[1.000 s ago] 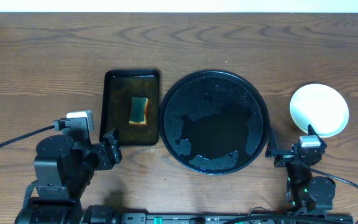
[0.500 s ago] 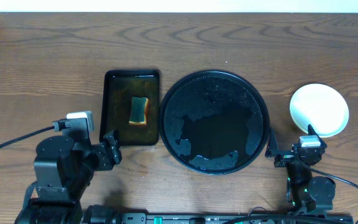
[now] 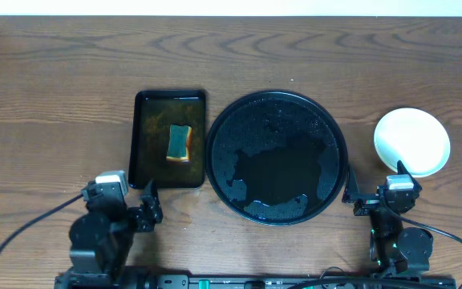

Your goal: Clean dirty plates on tray and stack at the side

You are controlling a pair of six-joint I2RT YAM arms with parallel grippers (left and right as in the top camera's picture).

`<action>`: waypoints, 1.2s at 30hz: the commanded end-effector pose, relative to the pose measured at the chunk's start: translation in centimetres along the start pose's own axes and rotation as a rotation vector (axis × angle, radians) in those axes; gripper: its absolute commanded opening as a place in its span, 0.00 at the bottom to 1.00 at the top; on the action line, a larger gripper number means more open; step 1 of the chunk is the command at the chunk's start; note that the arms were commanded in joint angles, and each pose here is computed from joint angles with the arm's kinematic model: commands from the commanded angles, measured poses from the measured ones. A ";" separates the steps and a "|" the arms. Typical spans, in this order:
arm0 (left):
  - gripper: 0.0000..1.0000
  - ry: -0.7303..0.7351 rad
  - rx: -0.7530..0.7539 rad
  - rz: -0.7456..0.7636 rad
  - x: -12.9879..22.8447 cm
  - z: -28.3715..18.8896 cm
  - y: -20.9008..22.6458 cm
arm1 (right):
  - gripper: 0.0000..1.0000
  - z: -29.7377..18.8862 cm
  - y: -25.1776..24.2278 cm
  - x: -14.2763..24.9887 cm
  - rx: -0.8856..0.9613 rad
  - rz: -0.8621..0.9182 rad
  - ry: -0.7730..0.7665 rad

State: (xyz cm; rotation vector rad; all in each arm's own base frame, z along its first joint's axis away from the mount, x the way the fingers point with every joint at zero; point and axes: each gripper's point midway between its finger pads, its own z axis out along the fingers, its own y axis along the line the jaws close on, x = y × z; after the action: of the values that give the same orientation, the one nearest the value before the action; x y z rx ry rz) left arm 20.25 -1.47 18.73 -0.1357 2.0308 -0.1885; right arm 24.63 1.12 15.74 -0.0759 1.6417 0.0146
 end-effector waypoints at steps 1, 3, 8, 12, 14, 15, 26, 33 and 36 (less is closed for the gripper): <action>0.79 -0.102 -0.006 0.012 0.7 1.6 0.7 | 0.99 0.0 0.3 0.0 -0.013 -0.014 0.000; 0.79 -0.169 0.007 0.014 0.5 2.4 0.7 | 0.99 0.0 0.3 0.0 -0.013 -0.014 0.000; 0.79 -0.350 0.037 0.037 -0.6 3.6 0.6 | 0.99 0.0 0.3 0.0 -0.013 -0.014 0.000; 0.79 -0.468 0.042 0.112 -1.5 4.0 0.4 | 0.99 0.0 0.3 0.0 -0.013 -0.014 0.000; 0.79 -0.453 0.038 0.121 -0.8 4.5 0.6 | 0.99 0.0 0.3 0.0 -0.013 -0.014 0.001; 0.79 -0.415 0.029 0.119 0.1 4.9 0.8 | 0.99 0.0 0.3 0.0 -0.013 -0.014 0.000; 0.79 -0.311 0.014 0.116 2.4 5.9 1.3 | 0.99 0.0 0.3 0.0 -0.013 -0.014 0.000; 0.79 -0.311 0.014 0.116 2.4 5.9 1.3 | 0.99 0.0 0.3 0.0 -0.013 -0.014 0.000; 0.79 -0.311 0.014 0.116 2.4 5.9 1.3 | 0.99 0.0 0.3 0.0 -0.013 -0.014 0.000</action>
State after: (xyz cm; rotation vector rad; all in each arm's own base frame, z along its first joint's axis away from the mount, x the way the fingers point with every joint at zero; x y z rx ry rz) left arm 24.51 -1.11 15.18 -0.0391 1.6746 -0.1107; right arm 24.63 1.12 15.72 -0.0775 1.6424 0.0132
